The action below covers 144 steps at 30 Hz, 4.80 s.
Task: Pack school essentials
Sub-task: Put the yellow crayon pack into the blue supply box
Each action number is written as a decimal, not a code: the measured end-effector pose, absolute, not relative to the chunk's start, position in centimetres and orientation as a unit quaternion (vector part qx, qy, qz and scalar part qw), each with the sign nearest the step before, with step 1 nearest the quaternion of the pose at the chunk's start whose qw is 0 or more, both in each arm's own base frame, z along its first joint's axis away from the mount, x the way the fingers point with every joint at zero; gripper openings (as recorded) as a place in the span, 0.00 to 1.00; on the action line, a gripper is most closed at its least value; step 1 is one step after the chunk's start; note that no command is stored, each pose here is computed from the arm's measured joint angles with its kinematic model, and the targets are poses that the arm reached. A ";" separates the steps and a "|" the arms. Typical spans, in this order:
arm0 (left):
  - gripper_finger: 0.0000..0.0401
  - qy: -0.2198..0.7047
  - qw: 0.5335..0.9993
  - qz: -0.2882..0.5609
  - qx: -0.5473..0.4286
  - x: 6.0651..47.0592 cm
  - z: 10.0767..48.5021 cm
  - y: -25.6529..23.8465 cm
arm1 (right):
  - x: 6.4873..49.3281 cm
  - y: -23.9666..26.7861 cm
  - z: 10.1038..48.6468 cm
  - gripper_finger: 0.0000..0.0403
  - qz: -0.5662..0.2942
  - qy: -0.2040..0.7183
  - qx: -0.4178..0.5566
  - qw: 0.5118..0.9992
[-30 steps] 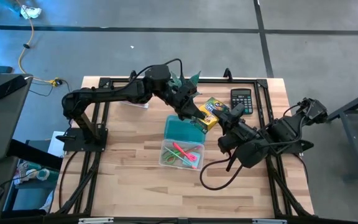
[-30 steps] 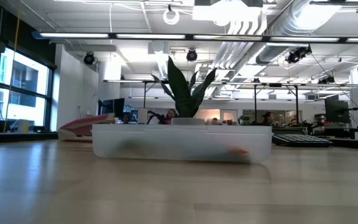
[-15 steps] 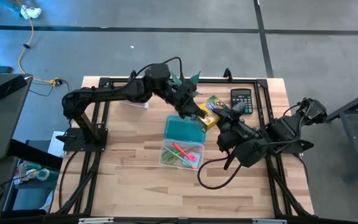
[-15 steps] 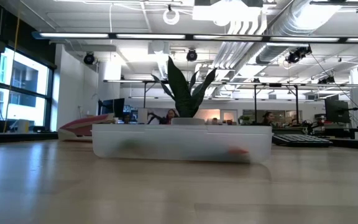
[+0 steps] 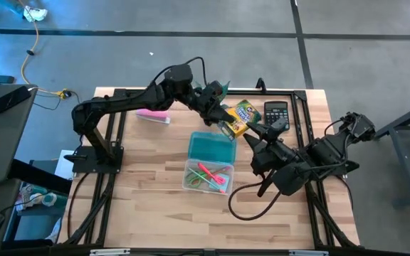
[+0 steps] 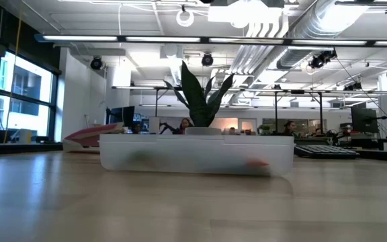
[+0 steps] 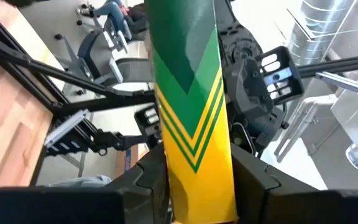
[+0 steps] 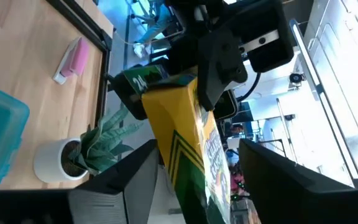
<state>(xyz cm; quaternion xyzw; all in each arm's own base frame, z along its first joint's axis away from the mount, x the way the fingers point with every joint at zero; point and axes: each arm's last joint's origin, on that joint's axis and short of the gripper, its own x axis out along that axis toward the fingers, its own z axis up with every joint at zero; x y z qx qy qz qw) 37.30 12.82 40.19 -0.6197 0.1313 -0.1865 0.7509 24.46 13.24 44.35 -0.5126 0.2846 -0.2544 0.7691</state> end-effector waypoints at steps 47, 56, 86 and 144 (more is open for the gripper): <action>0.18 0.164 0.805 -0.252 -0.512 35.9 39.6 15.0 | 16.7 2.2 51.1 0.52 -0.206 0.056 0.338 0.917; 0.18 0.197 0.811 -0.270 -0.480 36.5 38.7 13.3 | 19.4 0.6 49.4 0.52 -0.164 0.146 0.466 0.857; 0.19 0.203 0.818 -0.280 -0.460 36.7 38.4 12.6 | 25.2 0.4 46.9 0.22 -0.080 0.245 0.501 0.826; 0.48 0.137 0.903 -0.213 -0.347 31.9 38.1 21.0 | 19.4 0.4 43.7 0.18 -0.220 0.463 0.369 0.775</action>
